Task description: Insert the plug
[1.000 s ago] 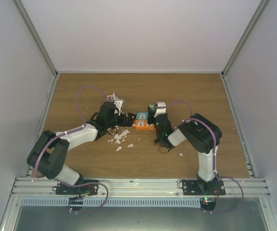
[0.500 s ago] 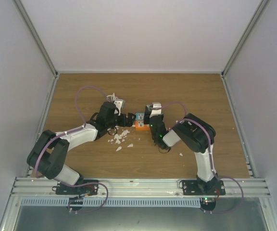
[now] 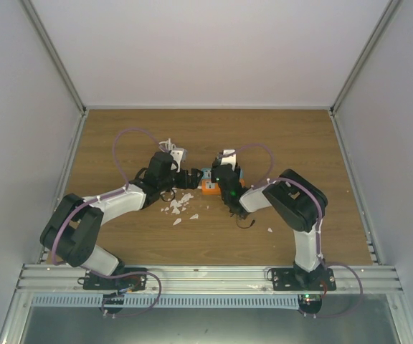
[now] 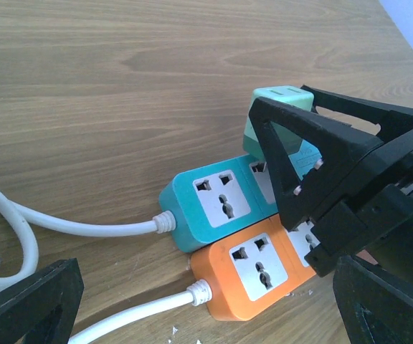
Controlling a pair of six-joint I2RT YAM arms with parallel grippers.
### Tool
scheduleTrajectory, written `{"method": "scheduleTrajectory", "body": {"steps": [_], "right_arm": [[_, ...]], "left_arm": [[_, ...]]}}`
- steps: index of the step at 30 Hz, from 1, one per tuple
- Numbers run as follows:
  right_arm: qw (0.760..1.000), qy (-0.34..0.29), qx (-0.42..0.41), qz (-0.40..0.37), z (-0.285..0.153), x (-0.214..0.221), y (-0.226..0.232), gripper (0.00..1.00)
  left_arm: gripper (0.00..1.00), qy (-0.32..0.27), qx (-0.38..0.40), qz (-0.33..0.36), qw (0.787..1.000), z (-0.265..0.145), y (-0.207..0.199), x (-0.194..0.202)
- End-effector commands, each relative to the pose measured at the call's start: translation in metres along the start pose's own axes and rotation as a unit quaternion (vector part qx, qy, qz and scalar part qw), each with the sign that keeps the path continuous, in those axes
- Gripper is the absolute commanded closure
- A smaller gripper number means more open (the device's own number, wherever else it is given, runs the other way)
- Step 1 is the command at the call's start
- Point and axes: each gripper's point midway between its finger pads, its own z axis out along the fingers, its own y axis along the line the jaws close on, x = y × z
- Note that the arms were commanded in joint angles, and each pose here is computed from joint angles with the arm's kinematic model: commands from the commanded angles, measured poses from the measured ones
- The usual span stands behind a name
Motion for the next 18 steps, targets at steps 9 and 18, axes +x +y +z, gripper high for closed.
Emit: {"method": "scheduleTrajectory", "body": {"steps": [9,18], "right_arm": [[0.974,0.217,0.012,-0.069,-0.031,0.126,-0.009,0.99],[0.964,0.257,-0.006,-0.065,-0.04,0.136,-0.002,0.99]], "left_arm": [[0.01,-0.035,0.011,0.015,0.999,-0.008,-0.012,-0.024],[0.01,-0.035,0.009,0.015,0.999,-0.008,-0.012,-0.023]]}}
